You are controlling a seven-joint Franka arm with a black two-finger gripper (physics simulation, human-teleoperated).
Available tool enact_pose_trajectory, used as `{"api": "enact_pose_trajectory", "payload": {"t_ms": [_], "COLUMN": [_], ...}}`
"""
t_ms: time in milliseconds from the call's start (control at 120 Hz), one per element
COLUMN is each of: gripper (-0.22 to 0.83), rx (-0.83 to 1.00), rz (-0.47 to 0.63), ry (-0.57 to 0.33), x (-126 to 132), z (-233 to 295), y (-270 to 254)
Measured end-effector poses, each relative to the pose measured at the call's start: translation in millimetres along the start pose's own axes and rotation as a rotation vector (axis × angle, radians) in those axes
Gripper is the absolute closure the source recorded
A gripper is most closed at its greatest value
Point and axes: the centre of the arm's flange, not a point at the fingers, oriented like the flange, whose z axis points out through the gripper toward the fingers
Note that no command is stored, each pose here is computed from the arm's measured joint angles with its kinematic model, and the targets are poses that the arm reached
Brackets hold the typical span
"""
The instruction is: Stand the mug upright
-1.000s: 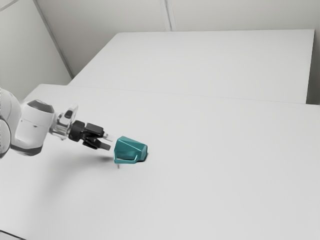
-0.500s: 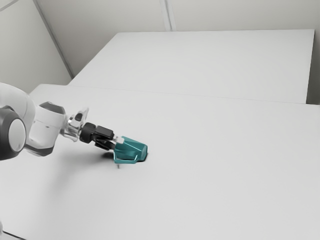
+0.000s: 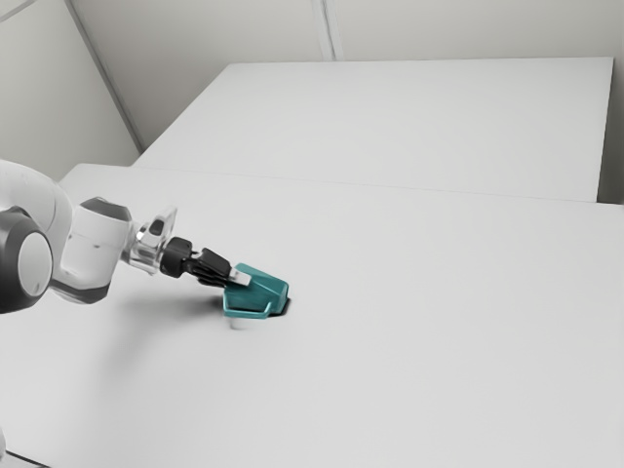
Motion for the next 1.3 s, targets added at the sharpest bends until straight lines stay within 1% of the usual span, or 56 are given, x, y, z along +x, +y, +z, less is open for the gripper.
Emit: {"api": "enact_pose_trajectory", "payload": {"t_ms": [167, 333, 500, 633, 733, 833, 983, 1083, 1175, 1300], "gripper": [0.74, 0.76, 0.77, 0.78, 0.78, 0.78, 0.78, 0.78, 0.78, 0.79], "rx": [-0.014, -0.031, -0.041, -0.002, 0.082, 0.205, 0.411, 0.524, 0.613, 0.731], "rz": [0.020, 0.060, 0.132, 0.176, 0.205, 0.238, 0.304, 0.331, 0.345, 0.360], "ry": [-0.003, -0.013, -0.014, -0.063, -0.123, -0.184, -0.281, -0.334, -0.372, -0.401], "x": [3, 11, 26, 36, 41, 50, 75, 87, 92, 98], "z": [4, 11, 16, 34, 45, 42, 29, 27, 30, 28], "y": [8, 26, 67, 95, 110, 121, 138, 148, 151, 153]}}
